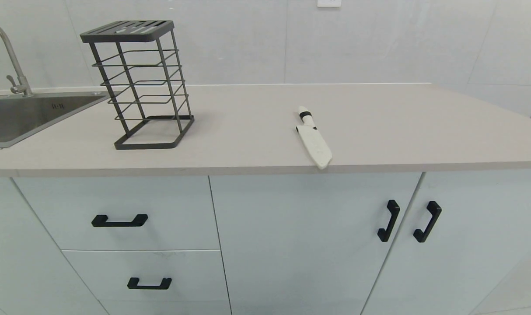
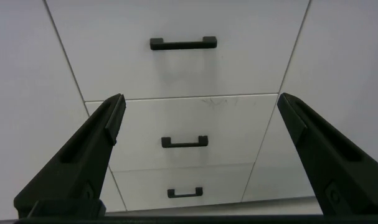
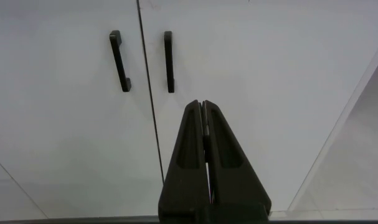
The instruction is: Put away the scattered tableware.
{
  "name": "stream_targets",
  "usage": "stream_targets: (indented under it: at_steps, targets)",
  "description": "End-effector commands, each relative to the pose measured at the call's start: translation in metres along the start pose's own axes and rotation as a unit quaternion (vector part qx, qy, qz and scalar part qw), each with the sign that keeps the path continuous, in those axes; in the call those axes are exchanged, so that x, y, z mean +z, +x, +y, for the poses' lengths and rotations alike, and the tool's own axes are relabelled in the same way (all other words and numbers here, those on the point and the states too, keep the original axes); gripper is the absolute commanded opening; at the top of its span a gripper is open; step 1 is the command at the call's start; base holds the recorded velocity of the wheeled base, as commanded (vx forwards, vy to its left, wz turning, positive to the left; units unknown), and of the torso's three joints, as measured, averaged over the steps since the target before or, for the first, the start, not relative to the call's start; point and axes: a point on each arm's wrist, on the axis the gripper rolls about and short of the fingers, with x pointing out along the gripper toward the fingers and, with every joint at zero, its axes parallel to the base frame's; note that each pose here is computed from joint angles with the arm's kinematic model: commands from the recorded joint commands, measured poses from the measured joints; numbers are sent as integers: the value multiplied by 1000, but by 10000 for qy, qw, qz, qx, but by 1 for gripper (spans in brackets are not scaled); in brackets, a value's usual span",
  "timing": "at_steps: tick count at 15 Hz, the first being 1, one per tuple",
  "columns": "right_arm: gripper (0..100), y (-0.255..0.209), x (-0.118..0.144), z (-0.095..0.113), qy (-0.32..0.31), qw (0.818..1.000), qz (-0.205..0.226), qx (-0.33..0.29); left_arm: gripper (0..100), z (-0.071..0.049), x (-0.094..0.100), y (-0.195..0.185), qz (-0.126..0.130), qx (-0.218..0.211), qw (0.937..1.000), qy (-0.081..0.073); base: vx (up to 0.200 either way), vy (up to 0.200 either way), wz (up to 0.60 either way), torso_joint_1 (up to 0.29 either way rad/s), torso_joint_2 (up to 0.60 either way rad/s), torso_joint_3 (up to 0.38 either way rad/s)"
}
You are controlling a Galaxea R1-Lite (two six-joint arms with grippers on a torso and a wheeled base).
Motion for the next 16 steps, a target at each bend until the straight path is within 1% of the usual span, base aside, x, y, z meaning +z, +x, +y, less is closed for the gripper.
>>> stream_targets:
  at_steps: [1, 3, 4, 13, 15, 16]
  targets:
    - [0, 0, 0, 0, 0, 10000, 7, 3, 100, 0, 0, 0, 9, 1, 10000, -4, 0, 0, 0, 0, 0, 0]
    - [0, 0, 0, 0, 0, 10000, 7, 3, 100, 0, 0, 0, 2, 1, 10000, -3, 0, 0, 0, 0, 0, 0]
    - [0, 0, 0, 0, 0, 10000, 7, 3, 100, 0, 0, 0, 2, 1, 10000, -3, 200, 200, 0, 2, 2, 2]
    - [0, 0, 0, 0, 0, 10000, 7, 3, 100, 0, 0, 0, 2, 1, 10000, -3, 0, 0, 0, 0, 0, 0]
    - [0, 0, 0, 0, 0, 10000, 7, 3, 100, 0, 0, 0, 2, 1, 10000, -3, 200, 0, 0, 0, 2, 0]
    - [0, 0, 0, 0, 0, 10000, 7, 3, 100, 0, 0, 0, 2, 9, 10000, -3, 0, 0, 0, 0, 0, 0]
